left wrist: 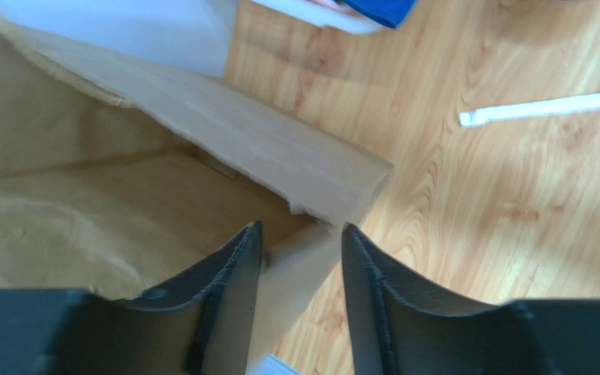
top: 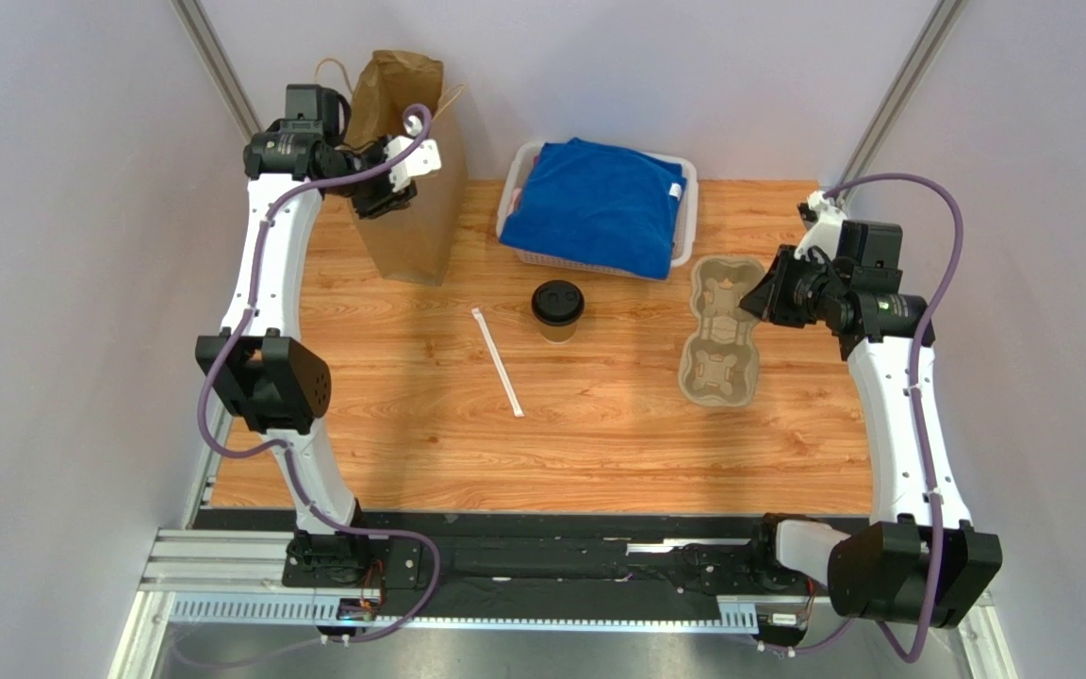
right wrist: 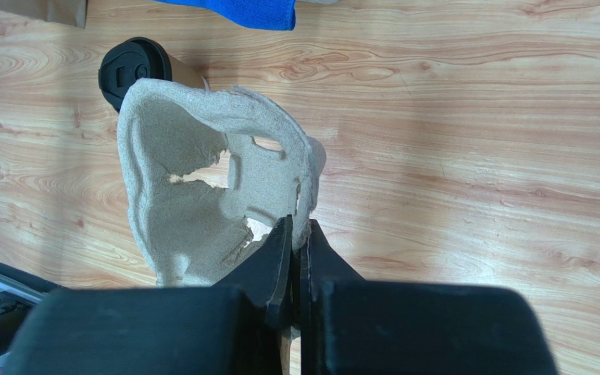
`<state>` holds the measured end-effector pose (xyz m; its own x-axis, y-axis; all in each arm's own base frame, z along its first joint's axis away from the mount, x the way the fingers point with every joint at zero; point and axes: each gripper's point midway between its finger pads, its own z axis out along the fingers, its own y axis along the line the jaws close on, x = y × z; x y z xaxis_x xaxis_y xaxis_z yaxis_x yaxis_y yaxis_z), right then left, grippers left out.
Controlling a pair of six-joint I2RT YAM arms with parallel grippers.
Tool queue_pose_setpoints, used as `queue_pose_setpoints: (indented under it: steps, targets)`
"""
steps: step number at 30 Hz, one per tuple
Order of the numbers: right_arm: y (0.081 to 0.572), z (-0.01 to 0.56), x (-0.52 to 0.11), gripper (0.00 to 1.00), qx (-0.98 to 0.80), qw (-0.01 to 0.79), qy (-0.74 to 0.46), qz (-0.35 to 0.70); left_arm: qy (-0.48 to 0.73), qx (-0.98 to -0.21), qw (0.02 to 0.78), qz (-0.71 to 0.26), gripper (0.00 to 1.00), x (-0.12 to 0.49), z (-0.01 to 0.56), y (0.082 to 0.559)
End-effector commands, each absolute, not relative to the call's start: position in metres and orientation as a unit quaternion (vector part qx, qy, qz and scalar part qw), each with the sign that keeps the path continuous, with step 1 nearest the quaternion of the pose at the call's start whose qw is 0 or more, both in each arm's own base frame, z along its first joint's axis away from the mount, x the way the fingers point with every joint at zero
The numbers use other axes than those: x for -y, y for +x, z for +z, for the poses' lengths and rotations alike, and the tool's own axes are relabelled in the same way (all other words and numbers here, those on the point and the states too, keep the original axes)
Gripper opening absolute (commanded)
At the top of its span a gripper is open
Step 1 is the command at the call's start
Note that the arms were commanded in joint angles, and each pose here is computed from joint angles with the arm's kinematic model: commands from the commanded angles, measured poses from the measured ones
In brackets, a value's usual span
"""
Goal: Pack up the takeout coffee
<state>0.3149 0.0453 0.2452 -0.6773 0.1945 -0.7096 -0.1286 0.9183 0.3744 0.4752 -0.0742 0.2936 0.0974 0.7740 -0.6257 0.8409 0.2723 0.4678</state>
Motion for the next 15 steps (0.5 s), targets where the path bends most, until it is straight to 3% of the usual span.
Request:
queue_pose_setpoints:
  steps: [1,2,5,10,15]
  targets:
    - [0.313,0.245,-0.041,0.0,-0.894,0.409,0.01,0.184,0.645,-0.651,0.398,-0.04,0.37,0.069,0.295,0.438]
    - [0.313,0.241,-0.04,0.0,-0.896,0.405,0.014,0.181,0.646,-0.649,0.4,-0.037,0.24,0.069,0.302,0.427]
    - [0.309,0.227,-0.037,0.0,-0.904,0.39,0.031,0.174,0.646,-0.652,0.395,-0.033,0.09,0.066,0.314,0.397]
    - [0.295,0.189,-0.031,0.0,-0.921,0.349,0.071,0.159,0.639,-0.648,0.414,-0.033,0.0,0.07,0.343,0.344]
    - [0.287,0.158,-0.023,0.0,-0.927,0.331,0.108,0.139,0.63,-0.652,0.419,-0.051,0.0,0.074,0.364,0.274]
